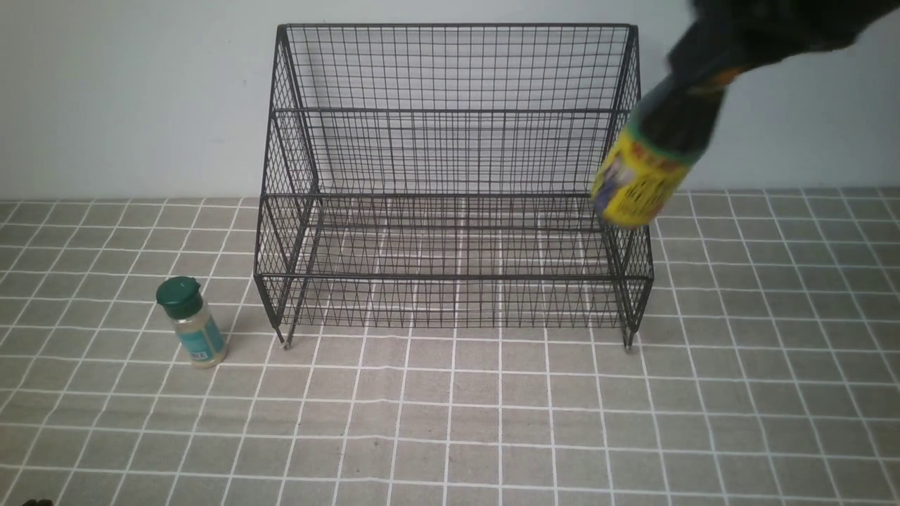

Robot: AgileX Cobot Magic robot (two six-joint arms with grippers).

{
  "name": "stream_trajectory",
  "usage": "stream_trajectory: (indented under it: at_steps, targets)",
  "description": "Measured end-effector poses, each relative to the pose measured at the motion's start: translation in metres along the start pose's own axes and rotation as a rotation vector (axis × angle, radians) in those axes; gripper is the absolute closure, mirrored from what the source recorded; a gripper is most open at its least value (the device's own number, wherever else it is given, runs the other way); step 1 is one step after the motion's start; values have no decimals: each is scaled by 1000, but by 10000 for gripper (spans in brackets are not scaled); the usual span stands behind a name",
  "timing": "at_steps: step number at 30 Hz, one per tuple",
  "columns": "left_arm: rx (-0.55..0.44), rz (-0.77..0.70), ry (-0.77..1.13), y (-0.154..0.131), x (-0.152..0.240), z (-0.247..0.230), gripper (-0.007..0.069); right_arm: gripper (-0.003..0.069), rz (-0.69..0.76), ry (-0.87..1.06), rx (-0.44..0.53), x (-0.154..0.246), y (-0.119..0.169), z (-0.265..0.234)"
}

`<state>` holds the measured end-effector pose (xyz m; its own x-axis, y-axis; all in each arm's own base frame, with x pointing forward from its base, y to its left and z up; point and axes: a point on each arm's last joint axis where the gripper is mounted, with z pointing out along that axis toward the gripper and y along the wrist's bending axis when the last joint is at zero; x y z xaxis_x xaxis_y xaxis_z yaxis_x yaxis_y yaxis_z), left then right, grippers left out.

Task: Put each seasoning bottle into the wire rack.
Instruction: Use the right arm to put the condiment bottle back on the shelf

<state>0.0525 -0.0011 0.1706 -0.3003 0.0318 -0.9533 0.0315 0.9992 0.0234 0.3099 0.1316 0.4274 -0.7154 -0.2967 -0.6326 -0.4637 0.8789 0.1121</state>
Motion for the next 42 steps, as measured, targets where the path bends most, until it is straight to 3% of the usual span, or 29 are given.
stream_trajectory:
  at_steps: [6,10,26,35,42]
  targets:
    - [0,0,0,0,0,0,632,361,-47,113,24,0,4,67]
    - [0,0,0,0,0,0,632,361,-55,67,33,-7,4,81]
    - [0,0,-1,0,0,0,632,361,-69,-70,56,-23,3,76]
    - [0,0,-1,0,0,0,632,361,-121,-294,125,-54,2,47]
    - [0,0,-1,0,0,0,632,361,-105,-229,141,-52,-4,80]
